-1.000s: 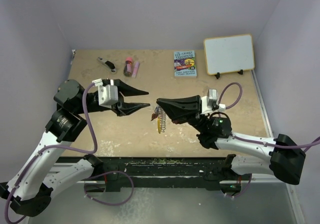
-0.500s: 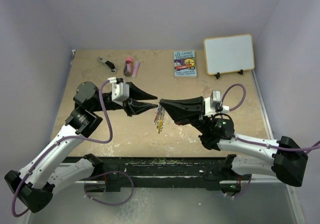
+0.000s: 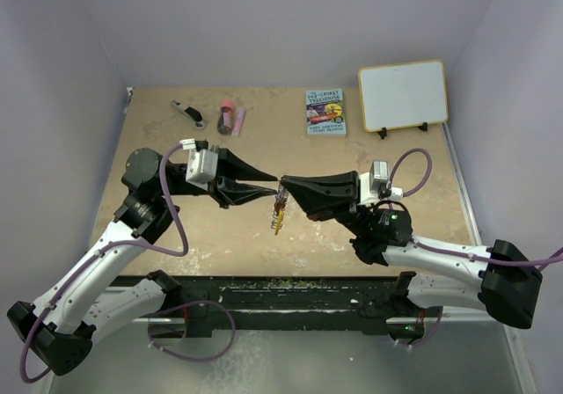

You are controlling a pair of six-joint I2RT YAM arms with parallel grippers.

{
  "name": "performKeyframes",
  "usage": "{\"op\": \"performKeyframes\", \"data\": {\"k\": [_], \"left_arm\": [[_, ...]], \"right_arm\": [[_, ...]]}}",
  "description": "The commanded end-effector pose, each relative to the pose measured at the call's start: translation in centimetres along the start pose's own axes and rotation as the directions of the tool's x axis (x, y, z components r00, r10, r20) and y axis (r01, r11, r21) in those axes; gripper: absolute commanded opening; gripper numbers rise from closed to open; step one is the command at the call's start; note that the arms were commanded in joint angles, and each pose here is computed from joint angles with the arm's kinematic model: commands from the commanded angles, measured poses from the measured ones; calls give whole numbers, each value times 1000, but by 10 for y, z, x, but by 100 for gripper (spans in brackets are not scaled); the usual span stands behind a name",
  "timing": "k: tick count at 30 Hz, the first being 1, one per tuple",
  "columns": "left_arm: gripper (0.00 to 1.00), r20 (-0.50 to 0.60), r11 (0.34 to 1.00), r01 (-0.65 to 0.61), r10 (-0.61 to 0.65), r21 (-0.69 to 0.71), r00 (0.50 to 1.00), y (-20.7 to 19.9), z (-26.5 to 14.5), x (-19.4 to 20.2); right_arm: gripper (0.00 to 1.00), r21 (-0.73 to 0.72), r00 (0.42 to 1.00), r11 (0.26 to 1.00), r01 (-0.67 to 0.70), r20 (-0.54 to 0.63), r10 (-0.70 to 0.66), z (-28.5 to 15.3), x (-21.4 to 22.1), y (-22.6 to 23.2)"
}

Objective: Put the keys on the keyring

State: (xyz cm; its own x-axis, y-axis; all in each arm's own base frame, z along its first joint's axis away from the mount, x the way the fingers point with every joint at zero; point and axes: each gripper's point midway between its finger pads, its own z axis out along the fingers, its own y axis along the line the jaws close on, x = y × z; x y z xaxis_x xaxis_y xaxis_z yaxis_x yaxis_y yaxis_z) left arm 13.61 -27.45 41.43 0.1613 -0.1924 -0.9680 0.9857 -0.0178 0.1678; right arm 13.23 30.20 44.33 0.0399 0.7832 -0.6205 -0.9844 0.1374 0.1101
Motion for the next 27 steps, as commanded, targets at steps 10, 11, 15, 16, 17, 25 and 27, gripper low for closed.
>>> {"op": "performKeyframes", "data": {"k": [10, 11, 15, 16, 17, 25, 27], "left_arm": [[38, 12, 999, 22, -23, 49, 1000, -12, 0, 0], [38, 13, 999, 20, -21, 47, 1000, -10, 1, 1], [38, 27, 1000, 7, -7, 21, 1000, -4, 2, 2], [38, 31, 1000, 5, -6, 15, 1000, -2, 3, 2], [38, 37, 1000, 3, -3, 11, 999, -1, 3, 2], [25, 59, 1000, -7, 6, 12, 998, -1, 3, -2], [15, 62, 1000, -2, 1, 14, 998, -2, 3, -3]], "right_arm": [[0, -93, 952, 992, 86, 303, -54, 5, -79, 27], [0, -93, 951, 992, 87, 304, -55, 5, -79, 27], [0, -93, 951, 992, 86, 304, -54, 5, -78, 27], [0, -94, 950, 992, 85, 307, -53, 5, -79, 27], [0, -96, 950, 992, 84, 307, -51, 6, -79, 28], [0, -90, 950, 992, 85, 308, -53, 4, -80, 27], [0, -89, 950, 993, 84, 307, -53, 4, -79, 27]]}}
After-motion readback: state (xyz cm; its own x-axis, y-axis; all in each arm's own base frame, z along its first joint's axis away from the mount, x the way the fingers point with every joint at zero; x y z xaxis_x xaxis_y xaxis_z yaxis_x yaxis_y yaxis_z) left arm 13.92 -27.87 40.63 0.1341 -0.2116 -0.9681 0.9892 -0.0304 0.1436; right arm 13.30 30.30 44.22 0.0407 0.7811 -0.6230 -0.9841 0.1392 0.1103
